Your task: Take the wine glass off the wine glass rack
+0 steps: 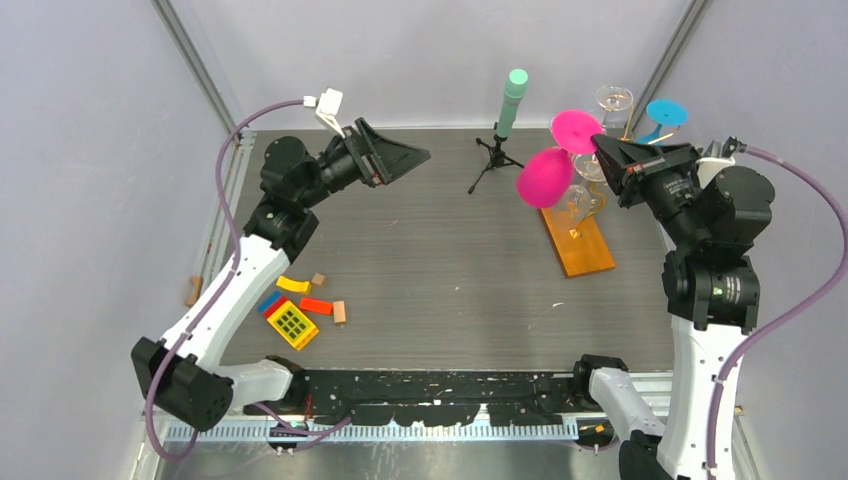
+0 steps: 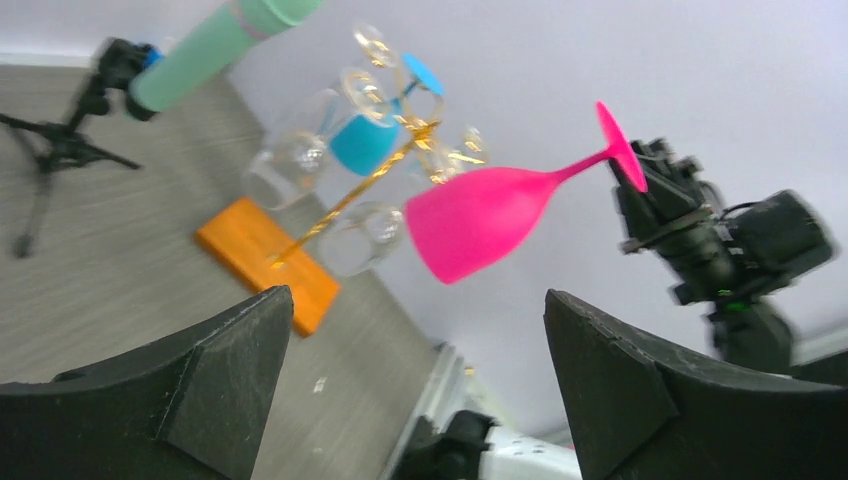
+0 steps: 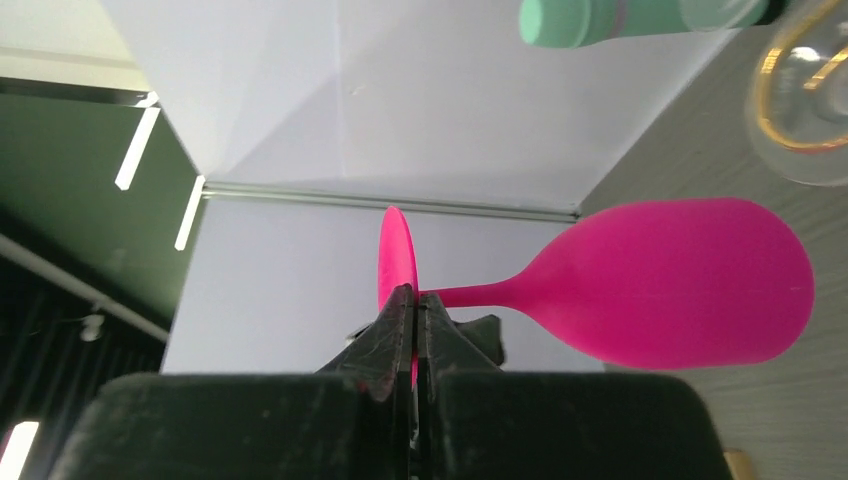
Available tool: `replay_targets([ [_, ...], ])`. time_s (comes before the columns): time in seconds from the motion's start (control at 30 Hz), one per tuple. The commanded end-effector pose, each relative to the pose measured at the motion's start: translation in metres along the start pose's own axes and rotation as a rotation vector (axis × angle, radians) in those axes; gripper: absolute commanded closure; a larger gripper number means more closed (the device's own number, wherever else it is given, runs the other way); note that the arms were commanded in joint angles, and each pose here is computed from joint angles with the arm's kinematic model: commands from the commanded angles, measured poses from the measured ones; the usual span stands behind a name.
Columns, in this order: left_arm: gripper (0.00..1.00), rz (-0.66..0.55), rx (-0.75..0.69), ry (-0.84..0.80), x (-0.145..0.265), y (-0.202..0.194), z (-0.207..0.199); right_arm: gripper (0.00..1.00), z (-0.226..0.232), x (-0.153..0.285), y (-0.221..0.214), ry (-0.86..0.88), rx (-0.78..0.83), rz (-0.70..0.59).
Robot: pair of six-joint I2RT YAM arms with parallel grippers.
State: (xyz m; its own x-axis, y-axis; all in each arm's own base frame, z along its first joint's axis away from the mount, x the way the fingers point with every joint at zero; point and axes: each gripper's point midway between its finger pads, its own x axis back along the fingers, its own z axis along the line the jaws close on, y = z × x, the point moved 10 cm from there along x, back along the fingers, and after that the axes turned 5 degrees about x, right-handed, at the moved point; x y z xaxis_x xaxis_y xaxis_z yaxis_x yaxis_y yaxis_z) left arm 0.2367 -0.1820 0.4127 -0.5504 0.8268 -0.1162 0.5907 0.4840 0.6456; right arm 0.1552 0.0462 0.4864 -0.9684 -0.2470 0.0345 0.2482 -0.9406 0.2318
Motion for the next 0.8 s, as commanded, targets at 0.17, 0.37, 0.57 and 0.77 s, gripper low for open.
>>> replay_targets([
  [0.17, 0.00, 0.114, 0.326, -0.402, -0.060, -0.006, -0.046, 1.00, 0.048, -0.016, 0.012, 0.402, -0.084, 0.065],
  [0.37, 0.00, 0.108, 0.519, -0.527, -0.087, 0.005, -0.051, 1.00, 0.056, -0.025, 0.017, 0.478, -0.110, 0.101],
  [0.57, 0.02, 0.140, 0.649, -0.567, -0.102, 0.011, -0.053, 1.00, 0.058, -0.030, 0.015, 0.497, -0.144, 0.152],
  [0.77, 0.03, 0.135, 0.660, -0.533, -0.106, 0.011, -0.050, 1.00, 0.063, -0.025, 0.013, 0.523, -0.157, 0.164],
])
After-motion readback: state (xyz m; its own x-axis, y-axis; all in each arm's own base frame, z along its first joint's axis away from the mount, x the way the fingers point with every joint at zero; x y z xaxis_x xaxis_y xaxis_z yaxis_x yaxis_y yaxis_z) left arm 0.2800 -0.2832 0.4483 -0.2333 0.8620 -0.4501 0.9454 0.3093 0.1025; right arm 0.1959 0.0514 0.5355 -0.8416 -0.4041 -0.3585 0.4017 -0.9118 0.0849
